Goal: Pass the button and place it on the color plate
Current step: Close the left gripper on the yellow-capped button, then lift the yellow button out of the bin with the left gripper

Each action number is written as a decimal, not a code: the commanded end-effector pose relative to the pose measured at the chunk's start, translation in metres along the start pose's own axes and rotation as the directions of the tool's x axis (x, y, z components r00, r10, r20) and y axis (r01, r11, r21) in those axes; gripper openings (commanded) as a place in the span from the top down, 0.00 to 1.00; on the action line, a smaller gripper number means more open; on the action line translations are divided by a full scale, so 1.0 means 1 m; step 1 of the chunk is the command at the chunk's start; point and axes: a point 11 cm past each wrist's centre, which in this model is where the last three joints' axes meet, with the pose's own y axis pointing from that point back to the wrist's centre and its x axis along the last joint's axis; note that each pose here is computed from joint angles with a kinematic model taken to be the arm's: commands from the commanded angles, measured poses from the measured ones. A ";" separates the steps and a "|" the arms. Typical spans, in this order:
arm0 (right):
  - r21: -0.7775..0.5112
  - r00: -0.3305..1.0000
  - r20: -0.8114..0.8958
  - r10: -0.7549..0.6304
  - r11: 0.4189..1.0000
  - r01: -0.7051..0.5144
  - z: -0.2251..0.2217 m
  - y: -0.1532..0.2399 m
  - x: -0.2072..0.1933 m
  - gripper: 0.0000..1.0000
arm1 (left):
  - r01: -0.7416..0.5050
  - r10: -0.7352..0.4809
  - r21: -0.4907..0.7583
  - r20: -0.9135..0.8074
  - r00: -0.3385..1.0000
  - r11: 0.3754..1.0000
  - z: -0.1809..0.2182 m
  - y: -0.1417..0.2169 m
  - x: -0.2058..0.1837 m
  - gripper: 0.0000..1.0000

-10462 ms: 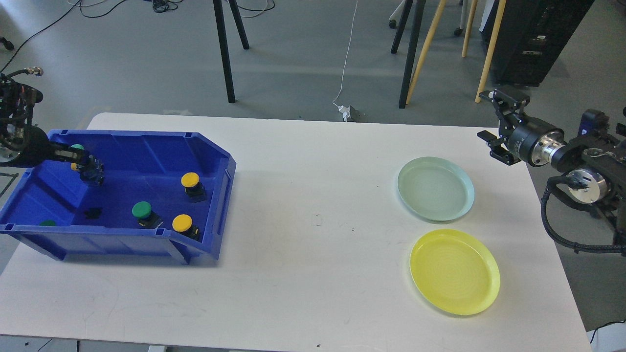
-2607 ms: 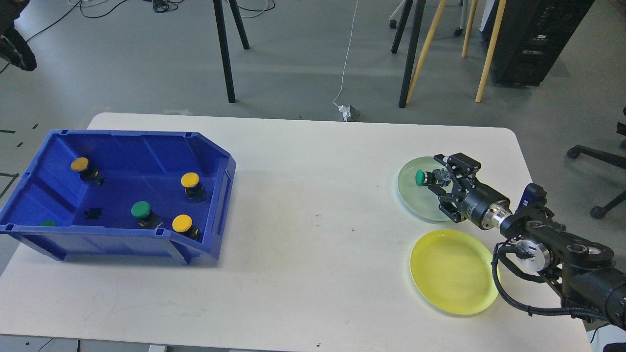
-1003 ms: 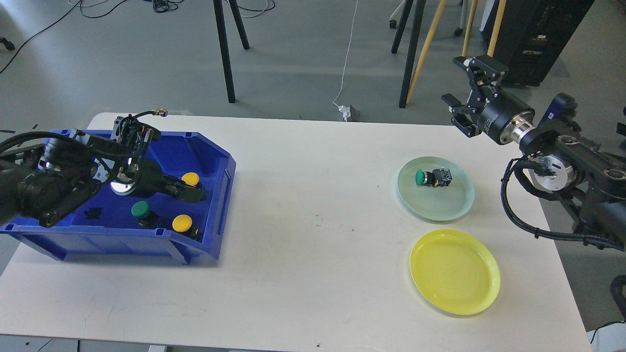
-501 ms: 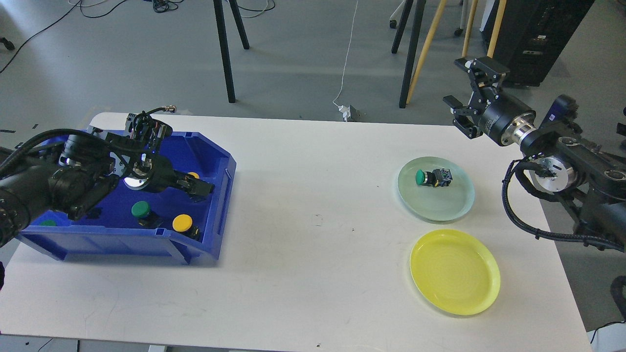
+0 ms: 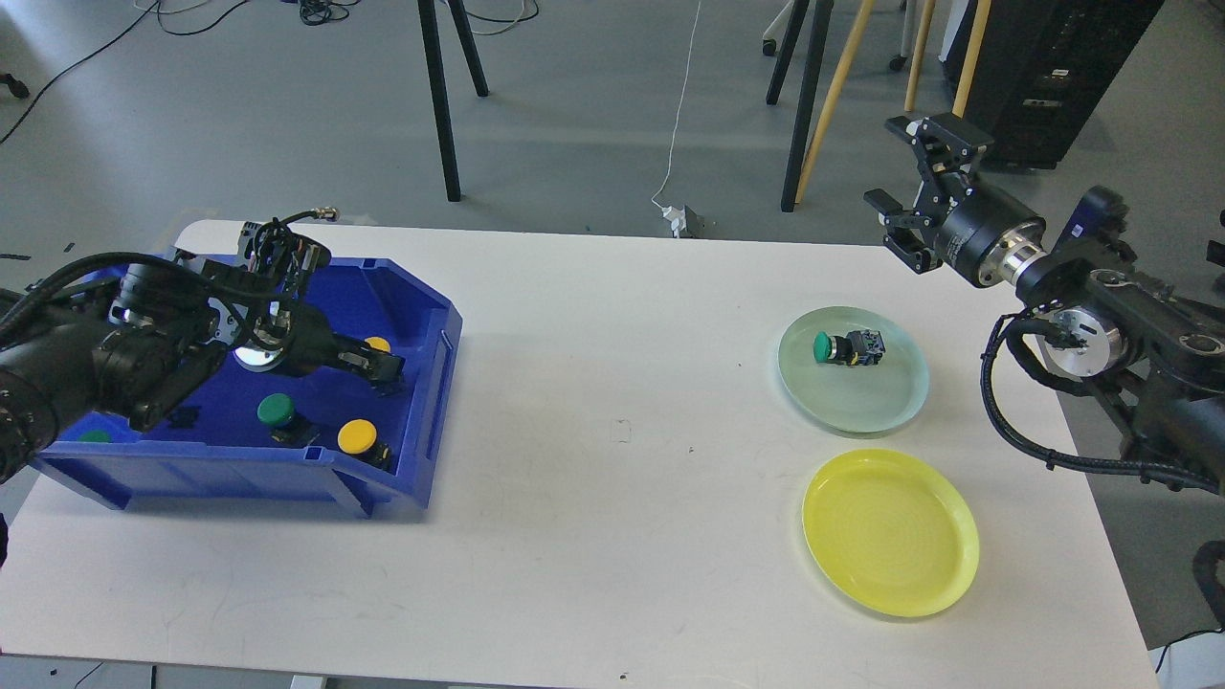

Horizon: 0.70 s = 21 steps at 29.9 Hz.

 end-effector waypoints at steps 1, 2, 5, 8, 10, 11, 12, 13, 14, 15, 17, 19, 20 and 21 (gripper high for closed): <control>-0.001 1.000 0.000 0.000 1.000 0.000 0.001 0.000 -0.001 0.15 | -0.002 0.002 0.002 0.001 1.000 1.000 -0.001 0.001 0.001 0.62; -0.002 1.000 0.000 0.001 1.000 -0.001 0.001 0.000 0.000 0.15 | -0.003 0.003 0.000 0.000 1.000 1.000 0.000 0.001 0.001 0.66; -0.007 1.000 -0.002 0.011 1.000 -0.011 0.003 0.000 0.002 0.15 | -0.003 0.003 -0.004 -0.007 1.000 1.000 0.000 0.000 0.000 0.70; -0.012 1.000 -0.003 0.019 1.000 -0.019 0.004 0.001 0.005 0.15 | -0.013 0.013 -0.008 -0.010 1.000 1.000 0.001 0.002 0.004 0.71; -0.014 1.000 -0.003 0.024 1.000 -0.024 0.005 0.001 0.006 0.15 | -0.027 0.027 0.004 -0.016 1.000 1.000 -0.006 0.008 0.008 0.71; -0.016 1.000 -0.001 0.023 1.000 -0.023 0.007 0.000 0.005 0.15 | -0.041 0.042 0.013 -0.018 0.999 0.999 -0.010 0.015 0.013 0.71; -0.016 1.000 0.001 0.022 1.000 -0.022 0.007 -0.002 0.003 0.15 | -0.061 0.062 0.040 -0.028 0.998 0.997 -0.024 0.028 0.018 0.71; -0.014 1.000 0.001 0.017 1.000 -0.017 0.006 -0.005 0.000 0.15 | -0.077 0.080 0.062 -0.042 0.996 0.995 -0.036 0.040 0.020 0.71; -0.022 1.000 -0.007 0.010 1.000 -0.010 0.007 -0.006 -0.002 0.15 | -0.088 0.093 0.076 -0.057 0.994 0.993 -0.048 0.052 0.018 0.71; -0.029 1.000 -0.015 0.005 1.000 -0.005 0.009 -0.007 -0.004 0.15 | -0.094 0.099 0.081 -0.063 0.993 0.992 -0.054 0.060 0.016 0.71; -0.039 1.000 -0.027 -0.010 0.999 0.009 0.010 -0.011 -0.009 0.15 | -0.089 0.095 0.093 -0.057 0.994 0.992 -0.065 0.076 0.008 0.71; -0.039 0.999 -0.032 -0.012 0.999 0.011 0.008 -0.015 -0.011 0.15 | -0.088 0.094 0.098 -0.054 0.994 0.991 -0.074 0.093 -0.001 0.71; -0.038 0.999 -0.032 -0.012 0.999 0.010 0.007 -0.017 -0.012 0.15 | -0.088 0.093 0.098 -0.052 0.994 0.991 -0.077 0.101 -0.005 0.70; -0.038 0.999 -0.031 -0.012 0.999 0.011 0.007 -0.019 -0.014 0.15 | -0.087 0.091 0.092 -0.047 0.995 0.992 -0.077 0.107 -0.009 0.70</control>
